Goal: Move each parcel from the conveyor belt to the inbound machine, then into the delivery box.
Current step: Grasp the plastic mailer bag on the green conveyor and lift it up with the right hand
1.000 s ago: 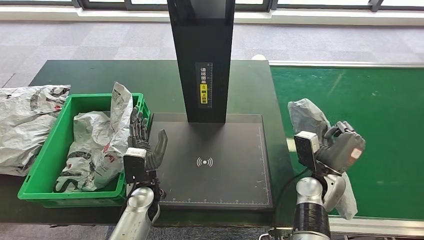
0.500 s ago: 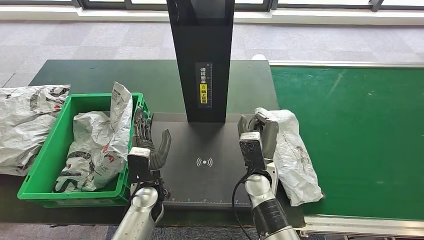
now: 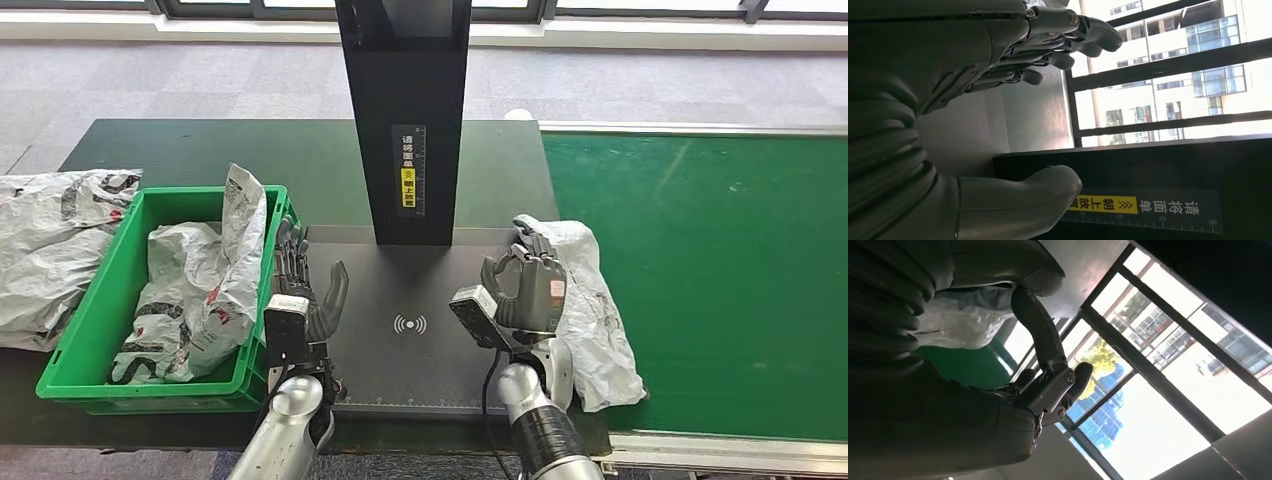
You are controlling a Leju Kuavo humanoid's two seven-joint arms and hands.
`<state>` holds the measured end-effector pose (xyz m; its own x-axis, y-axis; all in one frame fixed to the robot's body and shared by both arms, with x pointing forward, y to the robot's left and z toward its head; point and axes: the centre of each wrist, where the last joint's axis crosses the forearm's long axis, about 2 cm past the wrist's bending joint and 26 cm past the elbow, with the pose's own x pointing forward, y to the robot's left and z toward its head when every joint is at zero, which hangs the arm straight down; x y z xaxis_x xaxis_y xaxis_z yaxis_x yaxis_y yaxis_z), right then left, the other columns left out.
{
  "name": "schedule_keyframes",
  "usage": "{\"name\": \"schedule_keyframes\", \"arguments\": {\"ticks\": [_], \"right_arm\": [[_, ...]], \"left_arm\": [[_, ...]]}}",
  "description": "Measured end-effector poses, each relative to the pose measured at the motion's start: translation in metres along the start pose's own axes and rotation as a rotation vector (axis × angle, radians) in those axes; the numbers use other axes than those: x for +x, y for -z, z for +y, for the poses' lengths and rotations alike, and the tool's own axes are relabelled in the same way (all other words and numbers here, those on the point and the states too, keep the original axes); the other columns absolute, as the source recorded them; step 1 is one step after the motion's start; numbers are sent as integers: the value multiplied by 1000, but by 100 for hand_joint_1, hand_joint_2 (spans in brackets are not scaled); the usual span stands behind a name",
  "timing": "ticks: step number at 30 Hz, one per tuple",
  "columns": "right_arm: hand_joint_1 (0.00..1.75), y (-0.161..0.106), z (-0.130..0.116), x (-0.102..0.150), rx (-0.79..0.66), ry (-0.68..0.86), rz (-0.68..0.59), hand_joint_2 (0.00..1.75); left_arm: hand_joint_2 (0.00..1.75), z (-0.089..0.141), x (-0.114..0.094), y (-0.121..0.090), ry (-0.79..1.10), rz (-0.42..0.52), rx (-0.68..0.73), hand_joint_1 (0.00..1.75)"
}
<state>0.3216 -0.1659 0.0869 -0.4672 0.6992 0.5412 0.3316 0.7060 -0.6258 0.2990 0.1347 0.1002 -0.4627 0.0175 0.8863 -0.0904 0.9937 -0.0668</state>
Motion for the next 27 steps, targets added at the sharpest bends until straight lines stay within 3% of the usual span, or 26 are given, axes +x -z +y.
{"name": "schedule_keyframes", "arguments": {"ticks": [6, 16, 19, 25, 27], "right_arm": [[0, 2, -46, -34, -110, -212, 137, 0], [0, -7, -95, -60, -205, -427, 281, 0], [0, -16, -91, -69, -179, -418, 381, 0], [0, -38, -51, -81, -7, -185, 586, 0], [0, -41, -44, -82, 31, -148, 612, 87]], "left_arm": [[175, 0, -1, -1, 11, 3, -8, 0], [175, 1, -1, -2, 33, -4, -10, 0], [175, 1, -1, -2, 36, -7, -6, 0], [175, 2, -1, -3, 37, -8, -10, 0], [175, 2, -1, -3, 41, -10, -16, 0]]}}
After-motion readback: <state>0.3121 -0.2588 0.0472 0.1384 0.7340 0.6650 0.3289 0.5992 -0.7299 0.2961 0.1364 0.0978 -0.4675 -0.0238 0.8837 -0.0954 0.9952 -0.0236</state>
